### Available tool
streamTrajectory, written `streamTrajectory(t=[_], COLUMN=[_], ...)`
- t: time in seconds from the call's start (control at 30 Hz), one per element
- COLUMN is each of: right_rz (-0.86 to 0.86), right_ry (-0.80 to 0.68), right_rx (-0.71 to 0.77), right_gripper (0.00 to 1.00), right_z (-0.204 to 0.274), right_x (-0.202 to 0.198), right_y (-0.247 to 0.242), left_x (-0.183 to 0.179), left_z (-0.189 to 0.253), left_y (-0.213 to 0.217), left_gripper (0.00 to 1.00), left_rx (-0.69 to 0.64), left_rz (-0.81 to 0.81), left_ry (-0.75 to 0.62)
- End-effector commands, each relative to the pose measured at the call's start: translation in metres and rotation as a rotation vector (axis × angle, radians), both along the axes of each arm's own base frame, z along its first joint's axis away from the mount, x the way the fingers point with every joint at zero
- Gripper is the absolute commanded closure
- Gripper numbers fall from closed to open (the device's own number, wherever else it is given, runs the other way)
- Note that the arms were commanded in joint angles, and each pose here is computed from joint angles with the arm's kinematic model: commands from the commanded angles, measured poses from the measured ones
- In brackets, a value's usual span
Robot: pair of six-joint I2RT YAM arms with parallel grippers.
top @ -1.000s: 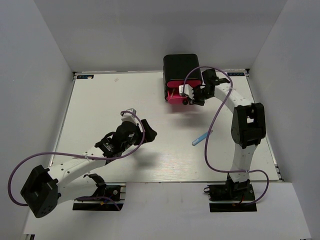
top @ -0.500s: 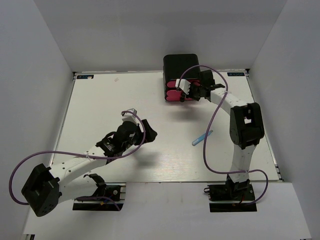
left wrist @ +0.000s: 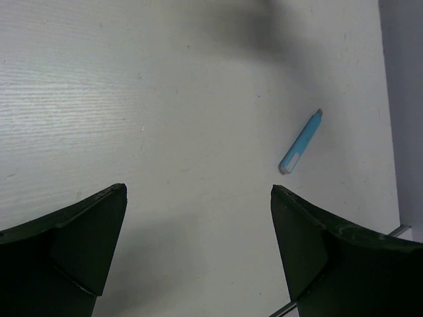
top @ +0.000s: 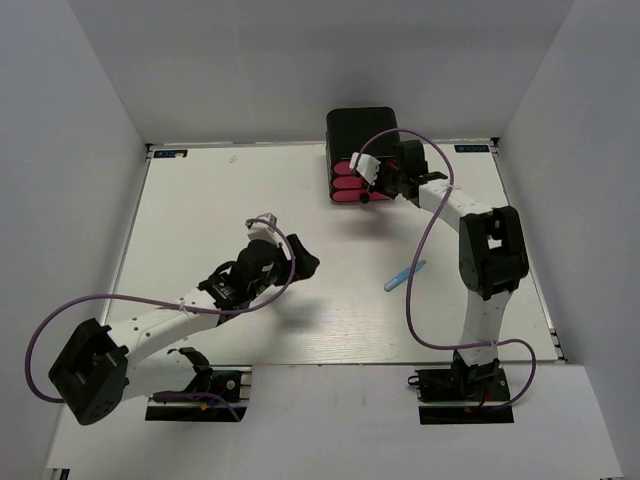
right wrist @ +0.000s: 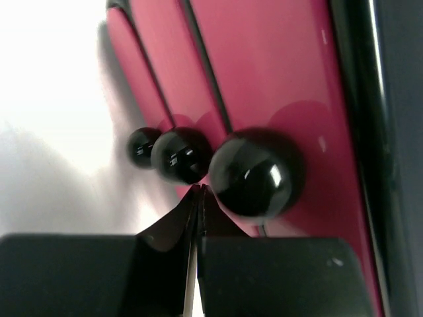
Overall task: Sort the stationery into containers
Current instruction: Close the drawer at the center of the board, then open the drawer at the center of the board.
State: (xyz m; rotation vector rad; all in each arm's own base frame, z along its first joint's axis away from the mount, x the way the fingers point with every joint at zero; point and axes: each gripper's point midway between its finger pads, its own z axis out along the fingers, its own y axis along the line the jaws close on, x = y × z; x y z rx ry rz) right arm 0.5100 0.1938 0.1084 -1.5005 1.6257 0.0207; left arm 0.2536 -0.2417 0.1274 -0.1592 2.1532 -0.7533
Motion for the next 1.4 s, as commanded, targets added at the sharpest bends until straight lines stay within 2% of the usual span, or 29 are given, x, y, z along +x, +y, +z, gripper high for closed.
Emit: streamTrajectory(t=[0.0,0.07,0.1,0.13,0.17,0.2,0.23,0.27,0.3,0.33,0.37,0.4,0.43,0.47,0.5,0.53,0.63,0.67,0.77,0.87,0.97,1.23,1.37], right_rz=[0.019,0.020,0.016,0.020,0.012,0.007,0.000,-0.024,-0.064,-0.126,-0.169,-0.222,-0.244,-0.268,-0.280,-0.290,-0.297,-0.309,-0.344,-0.376,-0.393,-0.416,-0.420], right_ry=[-0.036,0.007,0.030,0.042,0.059,0.069,0.074,0.058,0.126,0.103,0.130,0.165,0.222,0.244,0.289,0.319,0.337,0.333,0.316,0.295,0.294,0.306,0.315], right_rx=[0.063,0.075,0.081,0.086,0.105,0.116,0.127,0.160,0.170,0.220,0.238,0.268,0.296,0.314,0.355,0.372,0.412,0.413,0.426,0.425,0.430,0.442,0.443], right_gripper=[1.00,1.00,1.00,1.00,1.00,1.00,0.76,0.40,0.10,0.10,0.10,0.10,0.10,0.10,0.10,0.15,0.44,0.66,0.94,0.94,0.93,0.92,0.92], right_z=[0.043,0.037,0.036,0.033,0.032,0.031,0.030,0.040,0.018,0.030,0.022,0.018,0.012,0.009,0.008,0.005,0.008,0.008,0.011,0.007,0.004,0.005,0.003], right_x=[-0.016,-0.030,-0.047,-0.054,-0.061,-0.077,-0.083,-0.085,-0.100,-0.097,-0.104,-0.108,-0.119,-0.121,-0.127,-0.136,-0.148,-0.149,-0.154,-0.161,-0.164,-0.163,-0.163], right_y=[0.003,0.002,-0.003,-0.003,-0.004,-0.009,-0.010,-0.010,-0.016,-0.019,-0.026,-0.030,-0.031,-0.037,-0.035,-0.042,-0.048,-0.051,-0.064,-0.078,-0.086,-0.097,-0.099], left_x=[0.022,0.037,0.044,0.053,0.062,0.069,0.082,0.091,0.102,0.110,0.118,0.131,0.138,0.148,0.162,0.167,0.192,0.196,0.218,0.231,0.244,0.262,0.264], left_z=[0.030,0.041,0.025,0.033,0.038,0.036,0.023,0.028,0.034,0.007,0.003,0.019,0.011,-0.017,-0.006,-0.012,-0.024,-0.029,-0.031,-0.037,-0.042,-0.058,-0.070], left_y=[-0.020,-0.029,-0.033,-0.042,-0.049,-0.055,-0.065,-0.074,-0.085,-0.093,-0.100,-0.114,-0.120,-0.125,-0.138,-0.146,-0.161,-0.163,-0.170,-0.175,-0.173,-0.168,-0.164], left_gripper=[0.02,0.06,0.13,0.17,0.25,0.45,0.56,0.67,0.87,0.92,0.92,0.92,0.88,0.84,0.77,0.66,0.55,0.54,0.48,0.42,0.40,0.40,0.44], left_rx=[-0.118,-0.172,-0.151,-0.173,-0.199,-0.204,-0.188,-0.218,-0.248,-0.221,-0.229,-0.277,-0.268,-0.236,-0.255,-0.248,-0.265,-0.270,-0.320,-0.323,-0.313,-0.264,-0.260], left_rz=[0.024,0.050,0.059,0.059,0.067,0.067,0.076,0.075,0.078,0.078,0.078,0.077,0.077,0.077,0.077,0.067,0.088,0.101,0.158,0.189,0.226,0.285,0.324], left_ry=[-0.081,-0.129,-0.113,-0.135,-0.164,-0.169,-0.158,-0.188,-0.204,-0.178,-0.187,-0.232,-0.224,-0.189,-0.208,-0.196,-0.192,-0.187,-0.184,-0.181,-0.174,-0.161,-0.137])
